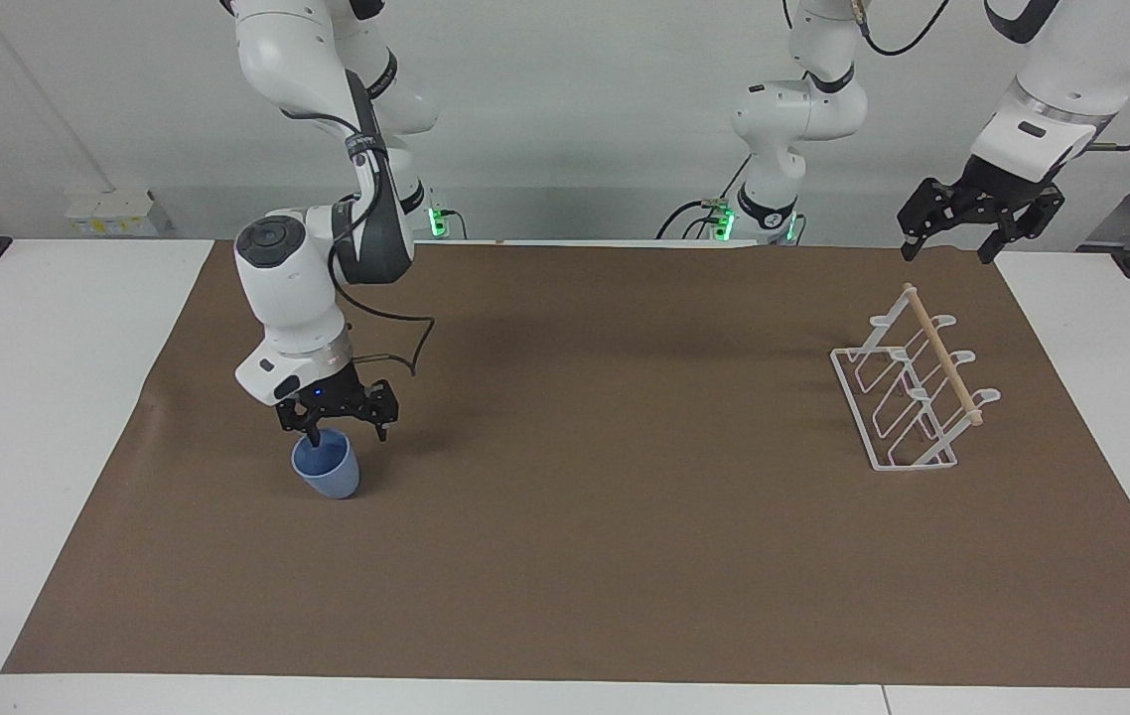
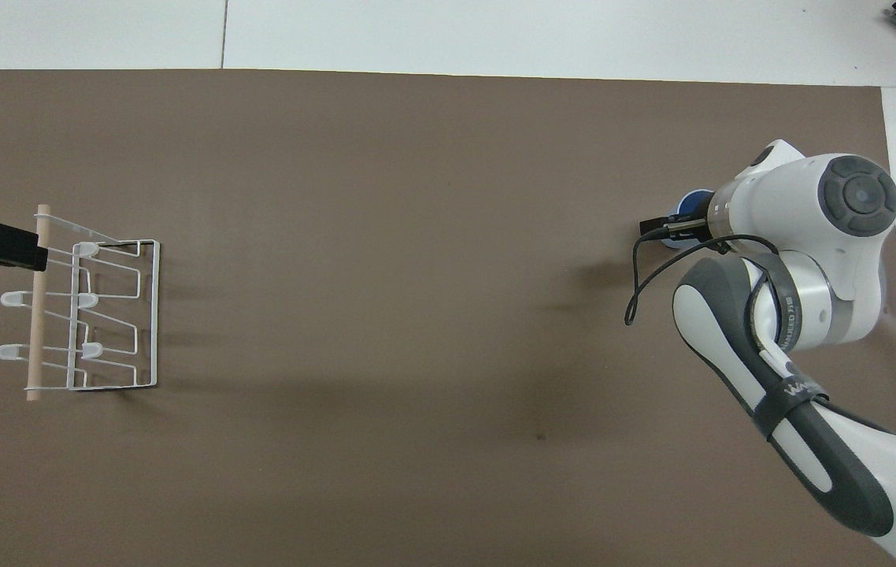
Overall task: Hang cup on cup holder
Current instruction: 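Close the right gripper on the blue cup rim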
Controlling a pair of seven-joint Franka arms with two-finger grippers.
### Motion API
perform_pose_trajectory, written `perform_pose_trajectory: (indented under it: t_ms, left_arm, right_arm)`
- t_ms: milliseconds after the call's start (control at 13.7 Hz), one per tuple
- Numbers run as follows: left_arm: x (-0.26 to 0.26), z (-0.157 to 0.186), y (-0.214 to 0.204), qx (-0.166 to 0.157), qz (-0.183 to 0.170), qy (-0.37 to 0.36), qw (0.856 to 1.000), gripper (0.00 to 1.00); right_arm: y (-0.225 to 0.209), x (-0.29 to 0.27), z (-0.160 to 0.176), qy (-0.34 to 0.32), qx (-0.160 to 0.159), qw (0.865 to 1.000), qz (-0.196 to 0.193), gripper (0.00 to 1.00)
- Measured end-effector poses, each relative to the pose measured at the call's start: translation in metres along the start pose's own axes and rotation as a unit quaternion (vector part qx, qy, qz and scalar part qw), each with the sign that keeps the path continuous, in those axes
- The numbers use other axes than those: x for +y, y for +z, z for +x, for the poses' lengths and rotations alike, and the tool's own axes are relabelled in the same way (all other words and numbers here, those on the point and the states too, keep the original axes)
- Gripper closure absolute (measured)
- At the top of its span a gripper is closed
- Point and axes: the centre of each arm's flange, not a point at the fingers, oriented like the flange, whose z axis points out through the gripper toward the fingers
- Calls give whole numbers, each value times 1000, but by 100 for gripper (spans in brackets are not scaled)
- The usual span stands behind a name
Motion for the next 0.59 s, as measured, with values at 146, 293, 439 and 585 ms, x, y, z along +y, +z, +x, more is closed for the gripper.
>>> perform_pose_trajectory:
  t_ms: [146, 293, 439, 585]
  left_arm:
    - [0, 0, -1, 1, 0, 0, 1000, 0]
    - [0, 1, -2, 5, 0, 0, 1000, 0]
    - [1, 2, -2, 7, 0, 1, 1000, 0]
    - [1, 2, -1, 6, 0, 1, 1000, 0]
  right_arm:
    - [8, 0, -6, 0, -2, 1000, 0, 0]
    - [10, -1, -8, -1, -4, 1000, 1, 0]
    - [11, -1, -9, -1, -6, 1000, 1, 0]
    - [11, -1, -9, -1, -6, 1000, 1, 5]
